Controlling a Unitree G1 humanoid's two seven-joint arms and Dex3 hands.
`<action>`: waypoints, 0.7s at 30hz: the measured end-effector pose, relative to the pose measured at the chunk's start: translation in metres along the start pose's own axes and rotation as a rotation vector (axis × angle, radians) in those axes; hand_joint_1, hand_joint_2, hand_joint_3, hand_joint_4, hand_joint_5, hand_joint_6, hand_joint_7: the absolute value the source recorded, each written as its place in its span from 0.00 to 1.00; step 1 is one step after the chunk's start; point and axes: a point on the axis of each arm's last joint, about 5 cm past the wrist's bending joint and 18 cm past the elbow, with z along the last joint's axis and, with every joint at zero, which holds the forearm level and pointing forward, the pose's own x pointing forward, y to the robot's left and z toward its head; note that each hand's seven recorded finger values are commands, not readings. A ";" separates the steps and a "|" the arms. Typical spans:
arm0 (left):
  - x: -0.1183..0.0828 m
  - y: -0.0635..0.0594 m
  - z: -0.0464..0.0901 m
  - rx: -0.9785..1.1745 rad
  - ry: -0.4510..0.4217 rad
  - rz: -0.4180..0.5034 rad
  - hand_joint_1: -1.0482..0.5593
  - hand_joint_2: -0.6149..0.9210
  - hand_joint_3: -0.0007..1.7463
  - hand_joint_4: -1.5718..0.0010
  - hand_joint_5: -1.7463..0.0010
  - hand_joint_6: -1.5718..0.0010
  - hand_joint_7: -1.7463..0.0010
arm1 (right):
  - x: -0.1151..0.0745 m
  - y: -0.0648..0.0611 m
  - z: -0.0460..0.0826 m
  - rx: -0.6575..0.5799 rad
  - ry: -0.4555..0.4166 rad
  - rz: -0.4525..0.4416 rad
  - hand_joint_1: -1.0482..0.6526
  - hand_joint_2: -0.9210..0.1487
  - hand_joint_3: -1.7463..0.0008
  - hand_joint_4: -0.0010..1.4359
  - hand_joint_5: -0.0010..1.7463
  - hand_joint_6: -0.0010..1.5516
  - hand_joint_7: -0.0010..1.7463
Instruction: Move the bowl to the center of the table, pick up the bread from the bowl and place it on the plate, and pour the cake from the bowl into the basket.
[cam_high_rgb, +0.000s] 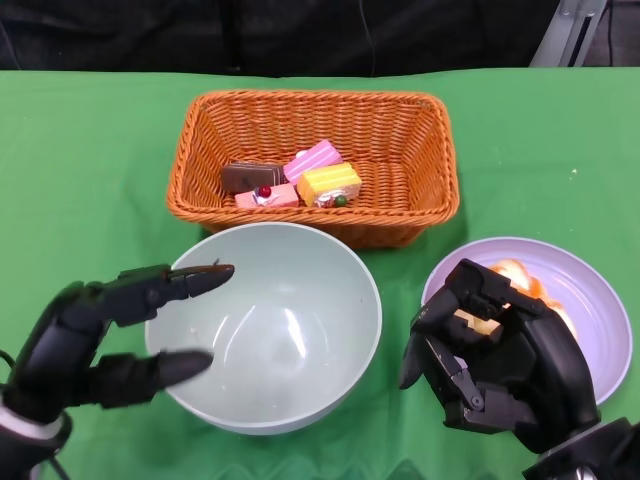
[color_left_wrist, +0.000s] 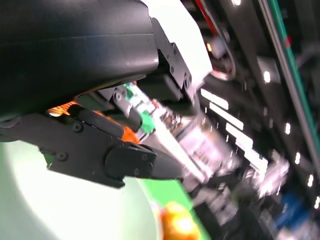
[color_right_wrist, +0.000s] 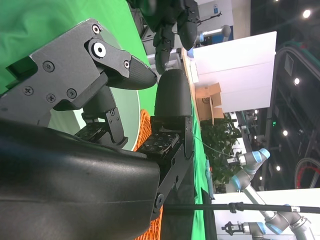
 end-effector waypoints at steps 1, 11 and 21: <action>0.002 -0.003 0.001 -0.028 0.003 0.031 0.50 1.00 0.10 0.27 0.89 0.29 0.93 | 0.000 0.000 0.000 0.000 0.001 -0.001 0.53 0.36 0.43 0.54 0.91 0.43 0.76; 0.048 -0.016 -0.003 -0.175 0.116 0.182 0.59 1.00 0.20 0.48 0.19 0.39 0.43 | -0.002 -0.002 -0.005 0.006 0.021 -0.010 0.54 0.34 0.45 0.52 0.91 0.42 0.75; 0.025 0.001 -0.018 -0.541 0.346 0.180 0.58 0.87 0.36 0.45 0.11 0.41 0.29 | -0.001 -0.020 0.001 -0.056 -0.054 -0.075 0.55 0.31 0.48 0.53 0.88 0.44 0.71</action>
